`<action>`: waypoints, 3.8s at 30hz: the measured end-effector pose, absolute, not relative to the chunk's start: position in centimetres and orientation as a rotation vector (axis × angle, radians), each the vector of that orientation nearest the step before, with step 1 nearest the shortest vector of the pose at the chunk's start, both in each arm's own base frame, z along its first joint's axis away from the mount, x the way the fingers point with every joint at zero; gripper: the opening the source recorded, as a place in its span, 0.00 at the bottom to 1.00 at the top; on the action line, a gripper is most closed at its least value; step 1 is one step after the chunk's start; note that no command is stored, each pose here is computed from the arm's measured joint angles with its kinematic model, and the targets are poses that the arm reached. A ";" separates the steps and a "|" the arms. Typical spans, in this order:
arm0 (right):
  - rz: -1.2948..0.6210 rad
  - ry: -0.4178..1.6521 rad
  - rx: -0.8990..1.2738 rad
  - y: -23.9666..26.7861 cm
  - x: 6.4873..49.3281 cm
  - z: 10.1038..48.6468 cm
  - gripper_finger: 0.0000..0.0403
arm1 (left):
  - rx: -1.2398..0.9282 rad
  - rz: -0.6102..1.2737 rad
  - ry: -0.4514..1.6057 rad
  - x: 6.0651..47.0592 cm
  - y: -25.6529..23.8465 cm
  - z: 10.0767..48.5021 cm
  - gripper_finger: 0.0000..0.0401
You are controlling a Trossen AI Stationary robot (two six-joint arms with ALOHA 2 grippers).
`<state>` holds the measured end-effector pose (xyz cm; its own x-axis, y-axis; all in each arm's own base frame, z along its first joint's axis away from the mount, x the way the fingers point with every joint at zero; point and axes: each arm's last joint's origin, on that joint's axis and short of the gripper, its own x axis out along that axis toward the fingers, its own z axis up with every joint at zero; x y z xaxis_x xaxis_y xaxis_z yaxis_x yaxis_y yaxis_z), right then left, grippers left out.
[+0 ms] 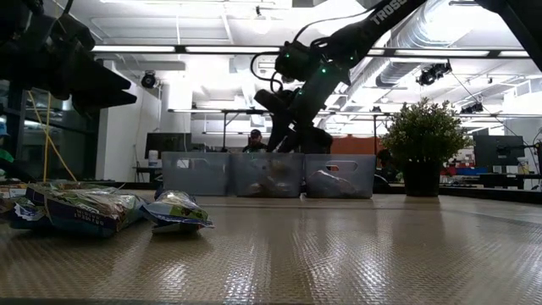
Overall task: Pick and place Granola Bars by type
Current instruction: Put the orange granola bar into the middle black bin
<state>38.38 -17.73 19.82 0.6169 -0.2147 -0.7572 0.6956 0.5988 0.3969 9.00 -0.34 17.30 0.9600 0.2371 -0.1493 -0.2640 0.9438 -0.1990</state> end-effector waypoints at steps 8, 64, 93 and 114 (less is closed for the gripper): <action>-0.587 0.680 0.771 -17.9 38.6 20.1 0.41 | -0.219 0.256 0.124 9.0 -0.3 17.3 0.53; -0.057 -0.255 0.341 -0.5 8.9 29.0 0.00 | -0.291 0.306 0.099 9.0 -0.2 17.4 0.53; 0.090 -0.561 0.228 -0.1 8.2 21.9 0.00 | -0.390 0.283 0.043 9.1 -0.3 17.8 0.53; 0.031 -0.366 0.432 -0.3 9.1 20.2 0.00 | -0.464 0.325 -0.061 9.1 -0.1 18.6 0.53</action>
<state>9.07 -0.33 20.19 0.9345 -0.0476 0.3528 -0.1061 0.9087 0.4037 9.06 -0.11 18.64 0.9468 0.3215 -0.0160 -0.2941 0.8438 -0.4489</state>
